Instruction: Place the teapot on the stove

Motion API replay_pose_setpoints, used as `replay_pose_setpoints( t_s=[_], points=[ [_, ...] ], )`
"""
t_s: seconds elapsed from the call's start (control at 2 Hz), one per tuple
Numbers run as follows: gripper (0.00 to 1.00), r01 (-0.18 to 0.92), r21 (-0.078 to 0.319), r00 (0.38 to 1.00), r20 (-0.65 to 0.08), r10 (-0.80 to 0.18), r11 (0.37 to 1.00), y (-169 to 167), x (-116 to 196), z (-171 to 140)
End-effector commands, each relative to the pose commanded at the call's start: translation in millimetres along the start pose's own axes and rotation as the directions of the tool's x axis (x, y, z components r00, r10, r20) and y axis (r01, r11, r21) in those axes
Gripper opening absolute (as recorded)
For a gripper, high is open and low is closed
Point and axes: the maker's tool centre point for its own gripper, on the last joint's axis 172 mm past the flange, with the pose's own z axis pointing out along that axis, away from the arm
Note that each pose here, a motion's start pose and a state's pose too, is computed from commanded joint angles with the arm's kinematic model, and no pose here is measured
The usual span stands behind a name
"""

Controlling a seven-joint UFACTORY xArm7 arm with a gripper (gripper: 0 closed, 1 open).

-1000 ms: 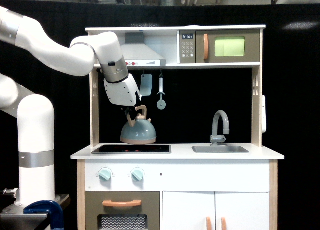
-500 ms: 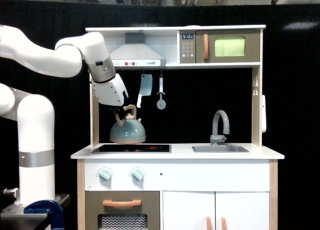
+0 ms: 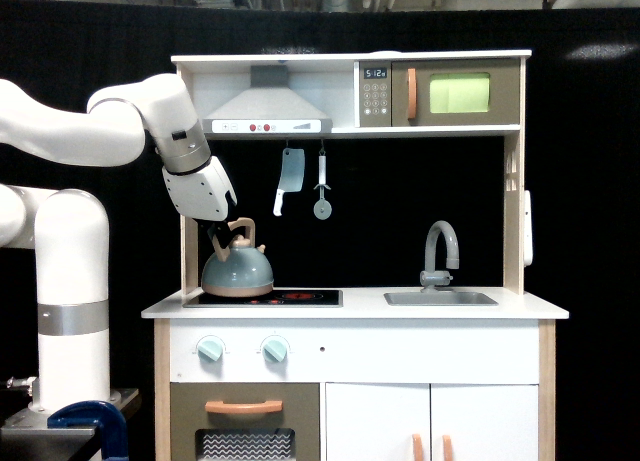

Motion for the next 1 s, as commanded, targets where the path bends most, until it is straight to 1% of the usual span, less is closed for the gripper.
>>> replay_pose_setpoints(
  t_s=[0.5, 1.0],
  points=[
    [0.00, 0.000, 0.000, 1.000, 0.000, 0.000, 1.000, -16.6, 4.1, 6.9],
    [1.00, 0.000, 0.000, 1.000, 0.000, 0.000, 1.000, -17.7, 4.8, 15.3]
  ],
)
